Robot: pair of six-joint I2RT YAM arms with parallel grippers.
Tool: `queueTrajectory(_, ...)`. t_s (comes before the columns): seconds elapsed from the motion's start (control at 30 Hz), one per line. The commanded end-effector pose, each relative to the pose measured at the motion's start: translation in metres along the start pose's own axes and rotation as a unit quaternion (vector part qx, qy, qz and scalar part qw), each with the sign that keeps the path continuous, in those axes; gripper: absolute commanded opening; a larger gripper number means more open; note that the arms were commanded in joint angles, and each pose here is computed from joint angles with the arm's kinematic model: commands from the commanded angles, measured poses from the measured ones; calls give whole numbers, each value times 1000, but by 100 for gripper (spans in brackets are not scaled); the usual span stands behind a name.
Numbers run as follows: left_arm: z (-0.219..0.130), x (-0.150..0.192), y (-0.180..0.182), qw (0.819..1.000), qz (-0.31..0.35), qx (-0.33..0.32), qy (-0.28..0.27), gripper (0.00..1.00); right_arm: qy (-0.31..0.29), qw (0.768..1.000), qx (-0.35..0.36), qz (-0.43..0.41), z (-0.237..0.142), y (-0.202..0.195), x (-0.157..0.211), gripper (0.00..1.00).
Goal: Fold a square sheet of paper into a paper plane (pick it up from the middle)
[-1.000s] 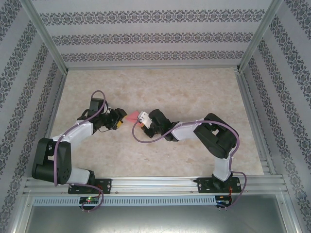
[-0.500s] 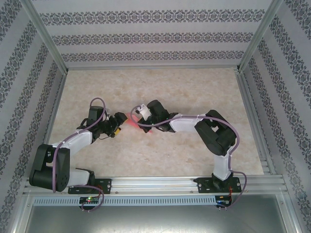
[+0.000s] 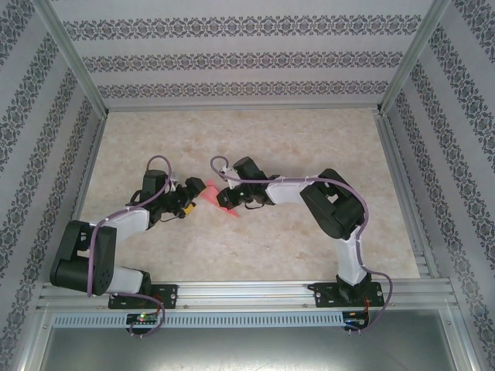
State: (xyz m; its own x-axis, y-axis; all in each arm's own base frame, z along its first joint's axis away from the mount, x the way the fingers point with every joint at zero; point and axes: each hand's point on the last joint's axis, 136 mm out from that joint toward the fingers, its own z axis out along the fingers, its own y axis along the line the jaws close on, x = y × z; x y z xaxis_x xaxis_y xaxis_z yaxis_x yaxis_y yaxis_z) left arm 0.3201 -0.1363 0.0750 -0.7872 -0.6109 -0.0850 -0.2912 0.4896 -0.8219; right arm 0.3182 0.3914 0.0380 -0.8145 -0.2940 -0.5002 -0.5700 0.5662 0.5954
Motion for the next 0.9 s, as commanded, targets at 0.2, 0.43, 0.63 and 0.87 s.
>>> queueTrajectory(0.2,8,-1,-16,999,35,40,7,83,15,995,-50,81,7,6,-7,0)
queueTrajectory(0.43,22,0,-18,998,26,61,19,63,19,993,-66,94,11,8,-6,0)
queueTrajectory(0.63,31,-1,-20,997,30,64,22,50,25,991,-71,108,12,4,-4,0)
queueTrajectory(0.87,37,1,-18,997,32,63,29,42,32,990,-69,116,14,0,-2,0)
